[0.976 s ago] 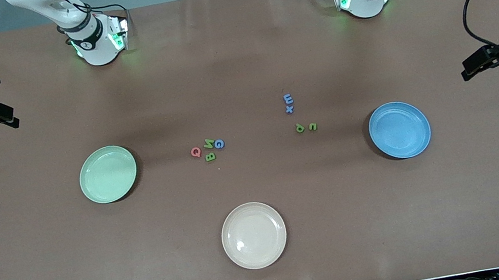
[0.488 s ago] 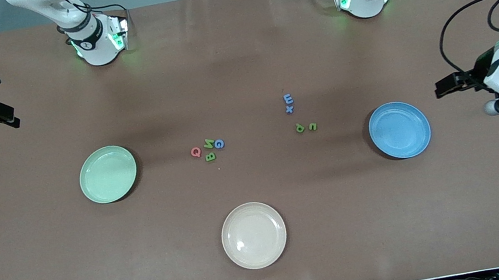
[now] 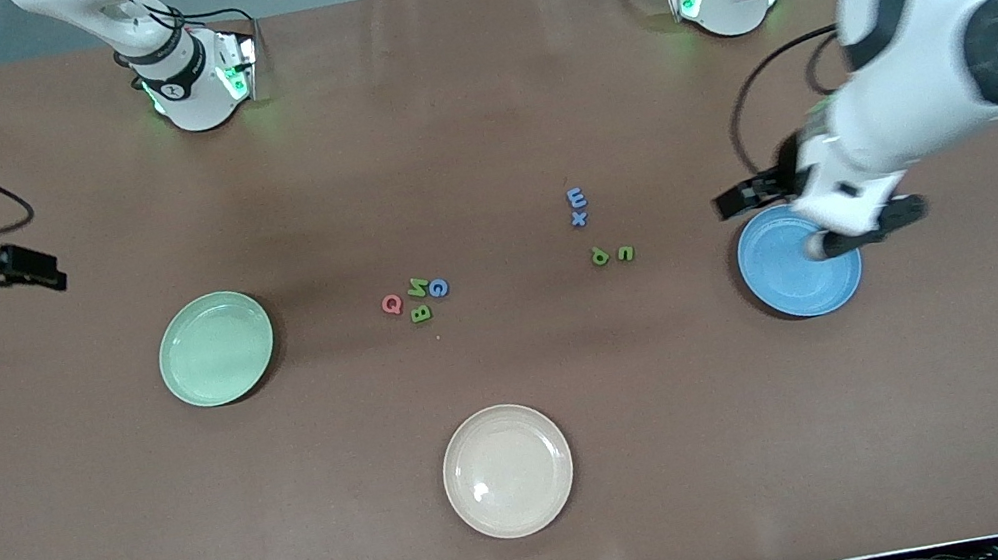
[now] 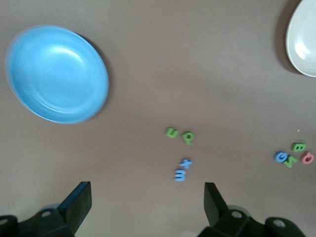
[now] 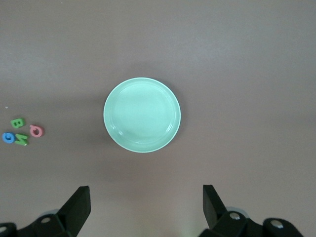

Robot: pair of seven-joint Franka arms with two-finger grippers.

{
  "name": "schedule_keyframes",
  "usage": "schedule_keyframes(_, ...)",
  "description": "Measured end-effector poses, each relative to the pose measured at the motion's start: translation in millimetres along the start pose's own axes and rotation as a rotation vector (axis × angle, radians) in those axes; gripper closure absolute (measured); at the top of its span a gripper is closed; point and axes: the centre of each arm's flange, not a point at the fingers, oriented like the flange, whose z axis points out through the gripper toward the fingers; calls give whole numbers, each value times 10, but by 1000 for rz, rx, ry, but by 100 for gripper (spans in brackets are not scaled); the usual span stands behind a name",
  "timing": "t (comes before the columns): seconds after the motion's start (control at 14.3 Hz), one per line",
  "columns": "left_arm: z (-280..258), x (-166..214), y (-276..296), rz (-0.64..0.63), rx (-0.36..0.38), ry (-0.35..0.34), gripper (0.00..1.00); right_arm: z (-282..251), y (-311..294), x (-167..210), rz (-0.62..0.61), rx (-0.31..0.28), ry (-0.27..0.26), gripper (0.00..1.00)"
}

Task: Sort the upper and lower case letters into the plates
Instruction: 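Grasp the blue m with the left gripper while the right gripper grasps the pink a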

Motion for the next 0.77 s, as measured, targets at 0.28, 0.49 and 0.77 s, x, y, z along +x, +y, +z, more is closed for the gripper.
schedule_keyframes(0.28,786,-391,475,-35,39,-16,0,451,-143,410,55,20,-54,0)
schedule_keyframes(0.49,1308,-654,599,-77,63,-17,0,863,-706,526,143,38,-21,0)
schedule_keyframes(0.77,1792,-922,858,-145,80,-12,0,1669,-1513,387,202,49,24,0)
